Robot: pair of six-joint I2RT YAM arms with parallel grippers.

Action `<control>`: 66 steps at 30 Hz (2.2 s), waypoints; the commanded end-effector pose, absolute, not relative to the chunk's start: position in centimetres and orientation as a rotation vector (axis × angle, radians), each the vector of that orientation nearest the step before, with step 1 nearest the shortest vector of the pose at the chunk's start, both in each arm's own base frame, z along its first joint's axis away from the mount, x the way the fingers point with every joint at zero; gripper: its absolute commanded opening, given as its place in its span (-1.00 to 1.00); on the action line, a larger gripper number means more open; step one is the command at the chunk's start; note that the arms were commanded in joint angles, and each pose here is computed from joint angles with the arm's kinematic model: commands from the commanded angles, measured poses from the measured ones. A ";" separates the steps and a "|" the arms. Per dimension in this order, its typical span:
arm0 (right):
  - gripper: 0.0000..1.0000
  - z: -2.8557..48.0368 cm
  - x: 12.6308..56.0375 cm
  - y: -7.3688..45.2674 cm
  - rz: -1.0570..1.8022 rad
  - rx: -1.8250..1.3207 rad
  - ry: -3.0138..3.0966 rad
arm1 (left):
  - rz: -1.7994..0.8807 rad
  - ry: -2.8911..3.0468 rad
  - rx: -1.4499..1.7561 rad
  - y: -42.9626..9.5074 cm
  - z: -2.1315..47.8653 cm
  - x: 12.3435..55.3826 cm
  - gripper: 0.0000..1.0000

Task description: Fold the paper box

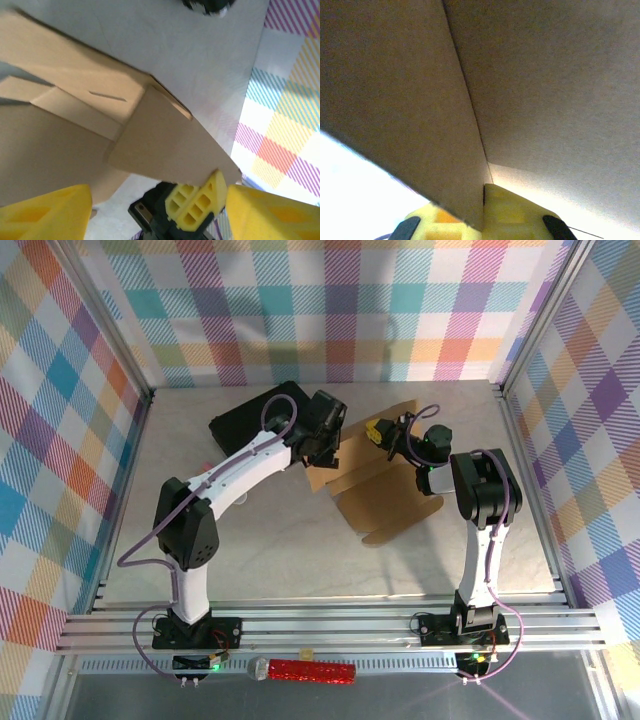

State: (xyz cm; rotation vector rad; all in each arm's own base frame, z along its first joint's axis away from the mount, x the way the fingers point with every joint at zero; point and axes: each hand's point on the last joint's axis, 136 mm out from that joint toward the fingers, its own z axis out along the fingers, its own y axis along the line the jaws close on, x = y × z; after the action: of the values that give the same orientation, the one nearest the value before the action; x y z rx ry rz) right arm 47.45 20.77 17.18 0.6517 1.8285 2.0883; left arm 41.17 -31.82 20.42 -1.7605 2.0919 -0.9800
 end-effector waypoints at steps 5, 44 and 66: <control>-1.00 18.7 48.4 21.7 2.097 0.484 1.787 | -1.003 1.963 -1.966 -32.0 20.6 40.6 0.77; -1.00 18.2 47.2 23.6 2.127 0.379 1.852 | -0.869 1.695 -2.064 -31.4 14.8 47.6 0.06; 0.15 16.9 46.4 20.4 1.799 1.061 2.119 | -0.862 1.783 -1.801 -31.7 16.6 47.7 -1.00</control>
State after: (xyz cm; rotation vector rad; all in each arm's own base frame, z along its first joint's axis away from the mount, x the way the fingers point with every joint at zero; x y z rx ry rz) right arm 47.19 20.93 17.43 0.8716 1.9684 1.9545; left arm 48.57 -32.72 16.14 -1.7693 1.8311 -0.9015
